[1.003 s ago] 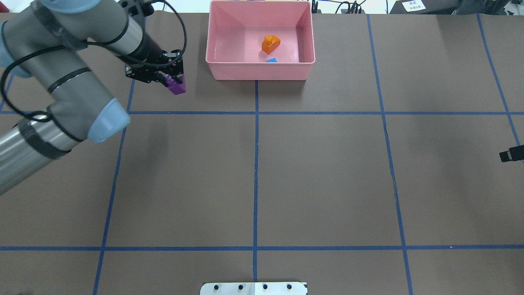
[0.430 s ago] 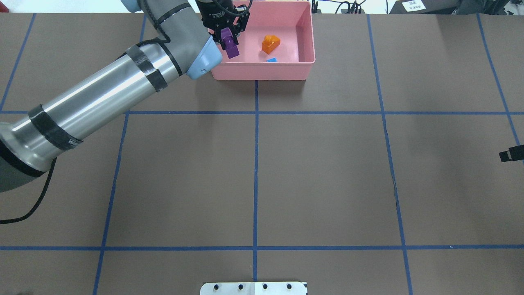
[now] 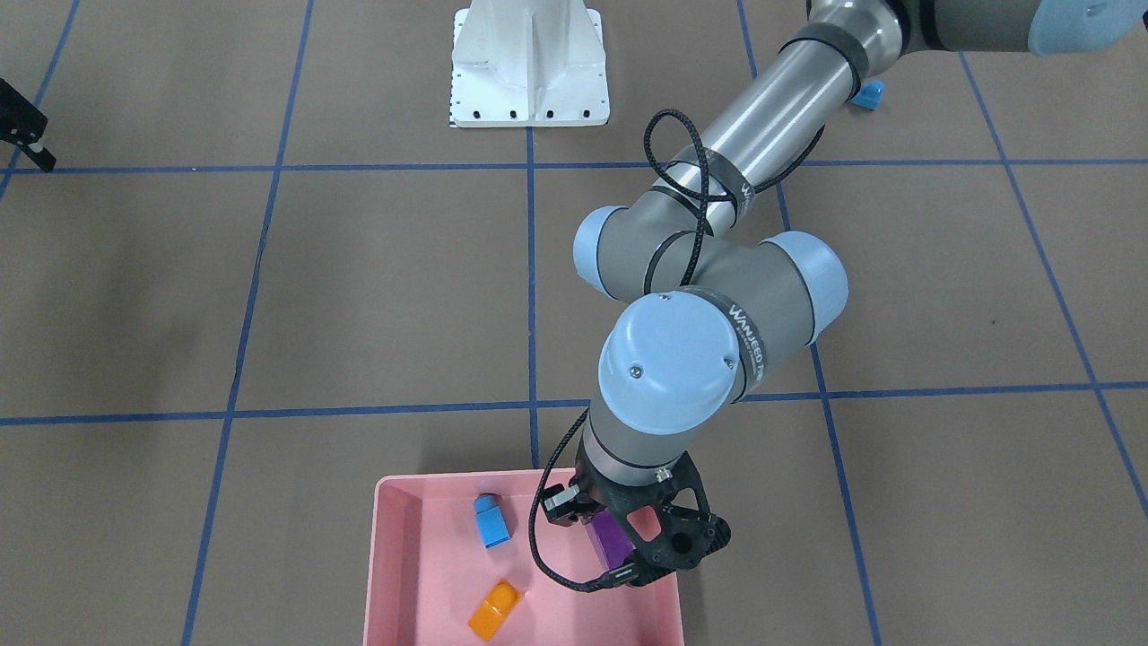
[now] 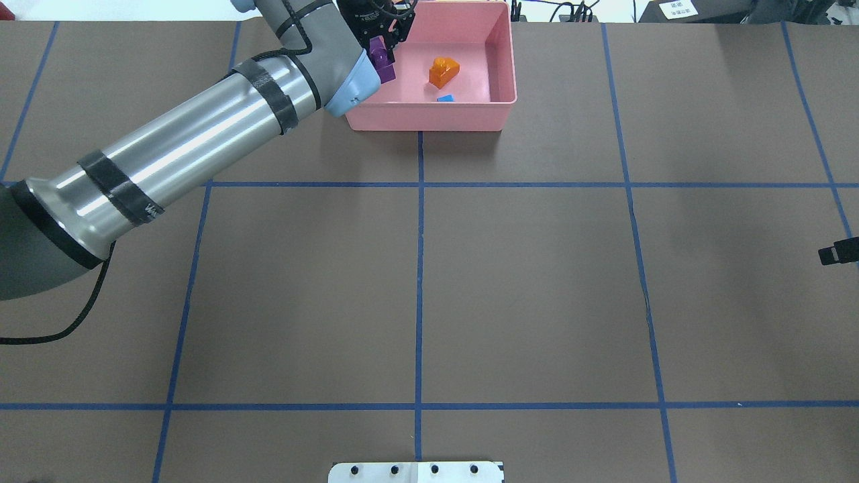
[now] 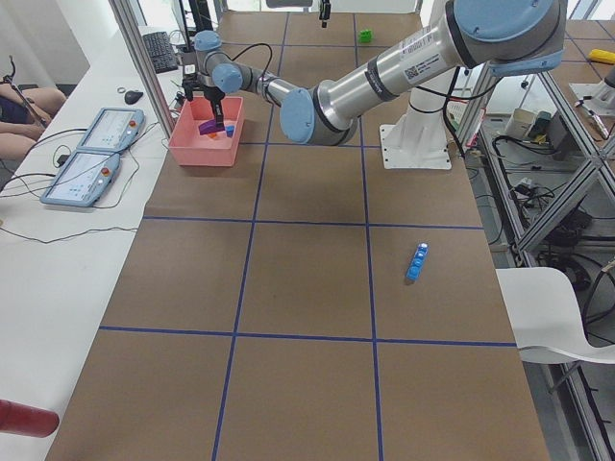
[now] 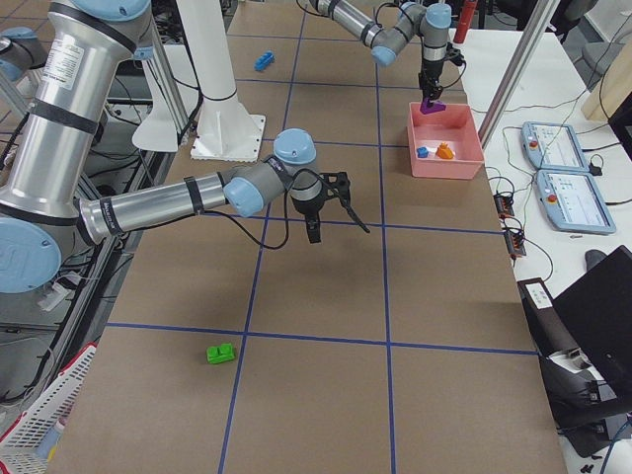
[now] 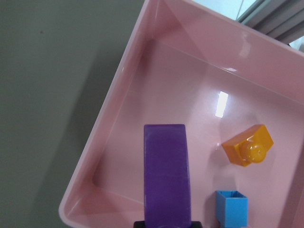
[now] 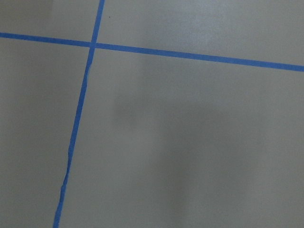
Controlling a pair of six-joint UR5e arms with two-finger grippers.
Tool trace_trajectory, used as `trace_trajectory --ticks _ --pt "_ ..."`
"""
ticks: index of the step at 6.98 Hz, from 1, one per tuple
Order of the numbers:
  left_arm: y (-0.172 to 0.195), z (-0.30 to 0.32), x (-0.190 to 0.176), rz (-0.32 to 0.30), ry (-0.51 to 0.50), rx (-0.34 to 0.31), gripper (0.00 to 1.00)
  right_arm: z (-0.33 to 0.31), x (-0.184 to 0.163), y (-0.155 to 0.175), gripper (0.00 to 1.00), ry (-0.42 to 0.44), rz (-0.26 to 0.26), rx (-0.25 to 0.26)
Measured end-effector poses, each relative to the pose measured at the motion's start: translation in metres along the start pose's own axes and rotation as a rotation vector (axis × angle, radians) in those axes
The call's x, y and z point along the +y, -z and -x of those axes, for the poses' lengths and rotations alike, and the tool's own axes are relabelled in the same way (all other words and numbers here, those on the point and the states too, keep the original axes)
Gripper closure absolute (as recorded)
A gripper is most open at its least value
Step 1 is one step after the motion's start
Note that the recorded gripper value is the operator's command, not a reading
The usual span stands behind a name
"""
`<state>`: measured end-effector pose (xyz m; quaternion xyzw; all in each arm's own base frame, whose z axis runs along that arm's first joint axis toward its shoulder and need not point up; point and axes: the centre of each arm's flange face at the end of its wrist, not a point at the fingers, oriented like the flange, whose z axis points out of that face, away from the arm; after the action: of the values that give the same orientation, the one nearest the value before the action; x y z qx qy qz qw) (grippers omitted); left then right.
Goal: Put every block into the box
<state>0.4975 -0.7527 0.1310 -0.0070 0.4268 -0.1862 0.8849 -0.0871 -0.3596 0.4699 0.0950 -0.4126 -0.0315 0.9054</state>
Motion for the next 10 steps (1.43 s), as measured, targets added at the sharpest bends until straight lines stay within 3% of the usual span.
trace_trajectory --ticks 2,4,6,8,10 --pt "0.004 -0.006 0.002 0.003 -0.046 0.017 0.00 0.000 0.000 0.000 0.00 0.000 -0.001 0.000" --pt "0.027 0.002 0.021 0.055 -0.104 0.097 0.00 -0.005 0.004 -0.001 0.00 -0.008 0.007 0.007" --pt "0.039 0.085 0.035 0.079 -0.181 0.169 0.00 -0.020 0.022 -0.004 0.00 -0.025 0.023 0.027" --pt "0.036 0.209 0.055 0.073 -0.329 0.141 0.00 -0.049 0.059 -0.006 0.00 -0.009 0.024 0.035" --pt "0.045 0.321 0.071 0.097 -0.490 0.044 0.00 -0.091 0.105 -0.016 0.00 0.026 0.027 0.041"
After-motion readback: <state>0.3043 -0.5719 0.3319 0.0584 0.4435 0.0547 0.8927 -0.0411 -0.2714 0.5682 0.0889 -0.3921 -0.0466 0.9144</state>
